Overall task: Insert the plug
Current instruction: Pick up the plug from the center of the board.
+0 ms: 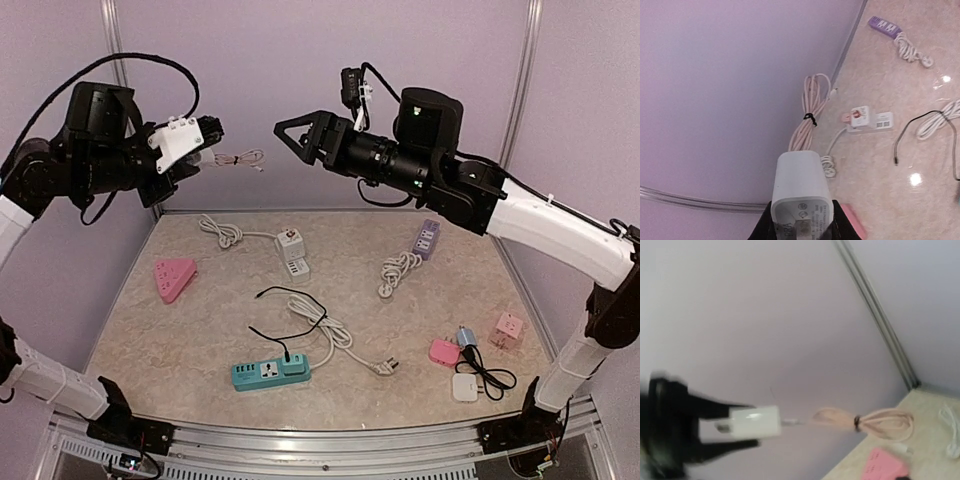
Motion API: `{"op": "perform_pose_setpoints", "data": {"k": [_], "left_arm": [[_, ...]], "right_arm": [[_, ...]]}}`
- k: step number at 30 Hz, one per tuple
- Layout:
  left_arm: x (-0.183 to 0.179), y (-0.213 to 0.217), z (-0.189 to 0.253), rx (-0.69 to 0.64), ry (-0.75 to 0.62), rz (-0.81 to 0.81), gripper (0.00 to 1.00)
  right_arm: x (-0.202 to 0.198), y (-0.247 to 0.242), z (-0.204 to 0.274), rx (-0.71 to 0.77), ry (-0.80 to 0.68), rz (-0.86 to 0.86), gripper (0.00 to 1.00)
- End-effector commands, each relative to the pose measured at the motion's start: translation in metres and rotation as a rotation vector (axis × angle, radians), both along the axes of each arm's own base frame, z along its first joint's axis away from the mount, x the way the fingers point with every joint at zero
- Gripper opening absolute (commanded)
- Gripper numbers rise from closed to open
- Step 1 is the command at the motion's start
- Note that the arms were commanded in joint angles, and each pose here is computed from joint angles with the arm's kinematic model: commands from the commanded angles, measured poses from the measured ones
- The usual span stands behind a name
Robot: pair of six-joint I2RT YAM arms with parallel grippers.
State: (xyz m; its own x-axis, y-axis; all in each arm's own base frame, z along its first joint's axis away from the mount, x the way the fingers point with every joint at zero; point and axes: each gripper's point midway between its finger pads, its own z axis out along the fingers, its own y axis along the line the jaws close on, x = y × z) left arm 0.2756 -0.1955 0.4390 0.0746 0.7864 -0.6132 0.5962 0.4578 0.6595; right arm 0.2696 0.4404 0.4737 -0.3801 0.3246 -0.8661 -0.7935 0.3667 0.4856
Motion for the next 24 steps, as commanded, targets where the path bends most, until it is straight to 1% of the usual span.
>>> {"op": "perform_pose_setpoints", "data": {"k": [1,2,3,4,5,6,8,9,11,12,16,19,24], "left_arm": [[0.032,0.041,0.011,0.532,-0.413,0.252,0.0],[0.028,0.044,0.016,0.591,-0.498,0.256,0.0],[0.028,0.039,0.011,0.662,-0.567,0.233,0.0],[0.024,0.037,0.012,0.699,-0.654,0.213,0.0],[0.021,0.029,0.004,0.759,-0.739,0.16,0.0],[0.01,0.027,0.007,0.778,-0.85,0.123,0.0],[-0.006,0.01,-0.009,0.867,-1.043,-0.006,0.0],[-0.021,0.002,-0.009,0.866,-1.155,-0.068,0.0],[-0.036,-0.005,-0.017,0.891,-1.274,-0.122,0.0],[-0.042,-0.006,-0.015,0.888,-1.326,-0.117,0.0],[-0.046,-0.014,-0.032,0.94,-1.439,-0.151,0.0],[-0.046,-0.017,-0.037,0.944,-1.453,-0.165,0.0],[-0.044,-0.02,-0.045,0.953,-1.448,-0.185,0.0]], "right_arm": [[0.014,0.004,-0.027,-0.051,0.287,-0.007,0.75],[0.014,0.008,-0.027,-0.054,0.298,0.005,0.75],[0.012,0.01,-0.027,-0.054,0.304,0.019,0.74],[0.01,0.015,-0.028,-0.052,0.304,0.04,0.74],[0.008,0.019,-0.028,-0.05,0.299,0.065,0.74],[0.006,0.022,-0.026,-0.047,0.289,0.089,0.74],[0.001,0.029,-0.026,-0.049,0.269,0.141,0.73],[-0.003,0.034,-0.027,-0.055,0.26,0.171,0.73],[-0.008,0.043,-0.034,-0.077,0.263,0.217,0.74],[-0.011,0.047,-0.039,-0.088,0.269,0.241,0.74],[-0.016,0.066,-0.066,-0.137,0.326,0.316,0.75],[-0.022,0.077,-0.075,-0.159,0.324,0.376,0.75],[-0.04,0.093,-0.064,-0.104,0.294,0.521,0.63]]}}
